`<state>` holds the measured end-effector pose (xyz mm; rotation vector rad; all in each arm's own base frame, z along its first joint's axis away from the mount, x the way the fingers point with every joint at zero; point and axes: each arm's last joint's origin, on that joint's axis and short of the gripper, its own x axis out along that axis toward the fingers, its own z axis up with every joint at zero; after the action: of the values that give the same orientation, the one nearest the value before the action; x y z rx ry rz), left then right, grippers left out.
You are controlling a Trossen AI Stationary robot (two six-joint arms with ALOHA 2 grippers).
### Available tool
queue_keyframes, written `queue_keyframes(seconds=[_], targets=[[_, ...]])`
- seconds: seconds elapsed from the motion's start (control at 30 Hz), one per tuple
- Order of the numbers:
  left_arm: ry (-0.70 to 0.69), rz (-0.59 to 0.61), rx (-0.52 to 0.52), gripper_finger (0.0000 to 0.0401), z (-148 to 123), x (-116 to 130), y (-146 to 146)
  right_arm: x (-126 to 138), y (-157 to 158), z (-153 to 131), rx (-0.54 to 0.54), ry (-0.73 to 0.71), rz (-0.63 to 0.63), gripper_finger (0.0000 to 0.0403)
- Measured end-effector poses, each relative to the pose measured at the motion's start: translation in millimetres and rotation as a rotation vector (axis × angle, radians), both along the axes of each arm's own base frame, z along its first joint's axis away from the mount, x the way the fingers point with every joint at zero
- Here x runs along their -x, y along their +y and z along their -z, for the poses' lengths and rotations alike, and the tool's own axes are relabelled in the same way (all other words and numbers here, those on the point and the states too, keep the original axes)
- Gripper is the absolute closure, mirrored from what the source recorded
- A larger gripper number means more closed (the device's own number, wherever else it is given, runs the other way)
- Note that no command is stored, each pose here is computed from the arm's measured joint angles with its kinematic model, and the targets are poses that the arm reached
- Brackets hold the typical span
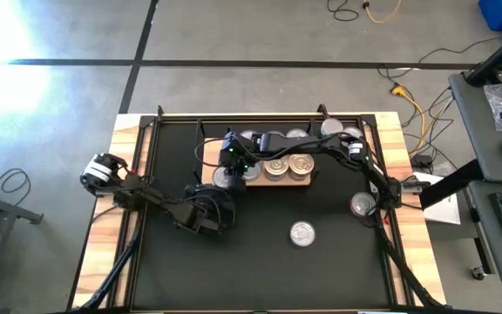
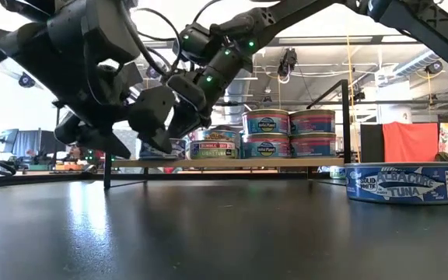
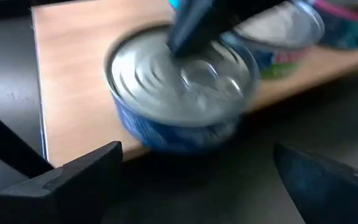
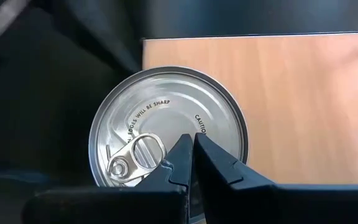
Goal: Stack canned seafood by type on shelf
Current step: Put the bottom left dark blue tuna can on the shelf
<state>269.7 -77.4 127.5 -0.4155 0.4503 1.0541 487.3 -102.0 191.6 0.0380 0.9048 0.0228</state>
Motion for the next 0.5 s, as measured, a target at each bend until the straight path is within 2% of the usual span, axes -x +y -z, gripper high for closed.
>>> queue_keyframes(seconds=[0.1,0.3,0.5], targets=[[0.003,0.053,0.027,0.0001,-5.7,3.5,-9.5,-0.1,-1.6,-1.6,0.031,0.005,0.022,0.039],[-0.078,0.181,0.069,0.0001,-26.2,19.5,-43.9,-2.1,-8.4,-7.4,0.119,-0.001,0.095,0.039],[-0.159,0.316,0.125,0.0001,-50.8,29.5,-83.9,-3.2,-24.3,-11.2,0.121,-0.055,0.148,0.039]])
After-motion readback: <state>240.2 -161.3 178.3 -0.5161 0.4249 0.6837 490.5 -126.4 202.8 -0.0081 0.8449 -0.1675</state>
